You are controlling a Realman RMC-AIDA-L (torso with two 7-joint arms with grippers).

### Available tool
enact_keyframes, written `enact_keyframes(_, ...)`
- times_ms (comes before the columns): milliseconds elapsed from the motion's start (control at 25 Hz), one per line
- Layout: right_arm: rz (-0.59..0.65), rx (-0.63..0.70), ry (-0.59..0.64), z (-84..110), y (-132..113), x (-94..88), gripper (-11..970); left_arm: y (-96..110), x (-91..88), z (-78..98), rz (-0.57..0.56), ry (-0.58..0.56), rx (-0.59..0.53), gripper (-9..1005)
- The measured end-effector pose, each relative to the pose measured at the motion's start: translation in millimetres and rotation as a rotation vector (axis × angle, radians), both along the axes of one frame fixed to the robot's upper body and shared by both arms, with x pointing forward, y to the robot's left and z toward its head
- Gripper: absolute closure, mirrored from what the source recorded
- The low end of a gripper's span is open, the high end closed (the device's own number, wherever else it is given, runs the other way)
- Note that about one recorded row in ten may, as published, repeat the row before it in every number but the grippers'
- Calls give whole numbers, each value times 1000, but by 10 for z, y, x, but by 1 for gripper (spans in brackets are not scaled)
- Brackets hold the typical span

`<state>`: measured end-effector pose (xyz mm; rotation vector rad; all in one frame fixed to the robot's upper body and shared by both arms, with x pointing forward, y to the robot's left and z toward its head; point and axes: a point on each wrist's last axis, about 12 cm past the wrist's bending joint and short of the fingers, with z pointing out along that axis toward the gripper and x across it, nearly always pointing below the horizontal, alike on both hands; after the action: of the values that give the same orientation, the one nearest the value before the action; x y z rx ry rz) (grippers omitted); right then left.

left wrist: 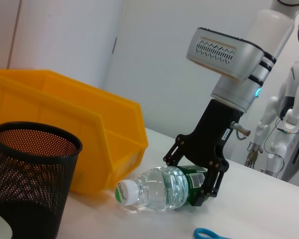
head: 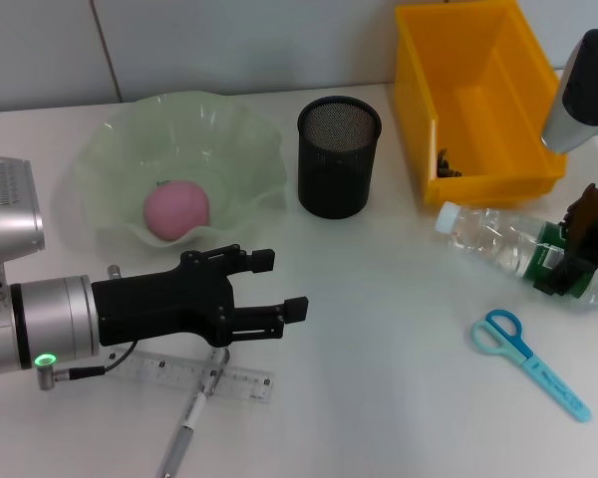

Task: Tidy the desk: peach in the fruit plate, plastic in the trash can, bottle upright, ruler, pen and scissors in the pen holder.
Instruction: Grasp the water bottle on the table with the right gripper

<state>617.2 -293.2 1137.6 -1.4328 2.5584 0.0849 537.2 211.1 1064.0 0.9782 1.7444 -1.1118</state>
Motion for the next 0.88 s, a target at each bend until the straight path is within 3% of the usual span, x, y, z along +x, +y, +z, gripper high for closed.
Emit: enact_keyframes(880, -3, -7, 1, -85, 20, 12, 140, -15, 11, 11, -1, -4, -2, 155)
